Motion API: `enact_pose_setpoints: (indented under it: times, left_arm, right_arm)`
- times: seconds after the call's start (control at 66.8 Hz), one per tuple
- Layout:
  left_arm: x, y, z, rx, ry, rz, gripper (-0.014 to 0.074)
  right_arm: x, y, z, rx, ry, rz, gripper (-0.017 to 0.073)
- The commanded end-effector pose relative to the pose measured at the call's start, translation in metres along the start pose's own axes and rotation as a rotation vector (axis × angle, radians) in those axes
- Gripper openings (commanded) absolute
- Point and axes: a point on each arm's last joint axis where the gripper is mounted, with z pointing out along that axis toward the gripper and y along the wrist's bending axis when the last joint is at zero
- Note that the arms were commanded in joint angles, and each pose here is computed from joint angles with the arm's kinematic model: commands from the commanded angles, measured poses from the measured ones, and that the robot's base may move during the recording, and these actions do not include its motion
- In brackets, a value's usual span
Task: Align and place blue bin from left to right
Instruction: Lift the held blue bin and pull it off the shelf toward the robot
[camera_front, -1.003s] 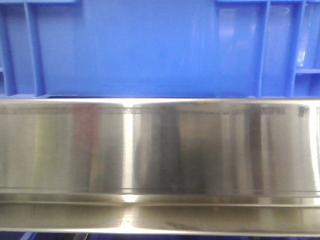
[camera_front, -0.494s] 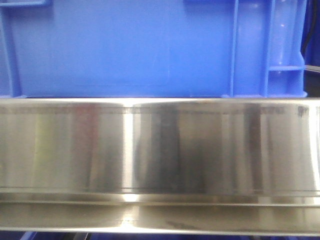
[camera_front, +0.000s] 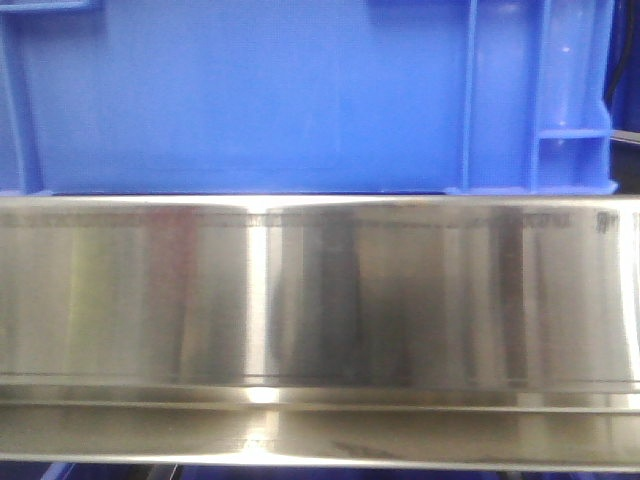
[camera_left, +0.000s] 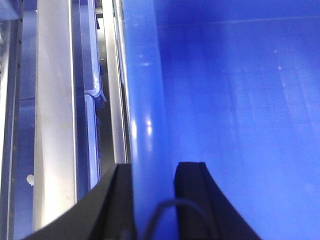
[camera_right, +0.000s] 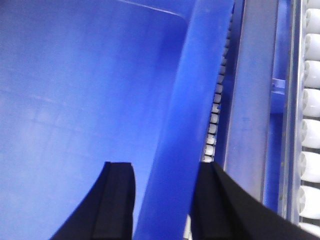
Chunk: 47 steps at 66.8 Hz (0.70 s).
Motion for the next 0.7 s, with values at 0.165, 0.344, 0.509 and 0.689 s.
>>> enact_pose_setpoints:
  times: [0.165, 0.344, 0.509, 0.689]
  left_arm:
    - [0.006, -0.001, -0.087, 0.095, -0.191, -0.024, -0.0111]
    - [0.016, -0.003, -0.127, 0.118, -0.274, -0.01, -0.0111]
    - [0.024, -0.005, -0.15, 0.143, -0.319, -0.01, -0.0111]
    - [0.024, -0.005, -0.15, 0.143, -0.32, -0.01, -0.0111]
  right_arm:
    - [0.001, -0.005, -0.067, -0.007, -0.189, 0.014, -0.007]
    - [0.009, -0.007, -0.099, -0.018, -0.258, 0.016, -0.007]
    - [0.016, -0.009, -0.124, -0.03, -0.326, 0.018, -0.007]
    - [0.018, -0.01, -0.134, -0.036, -0.358, 0.019, -0.007]
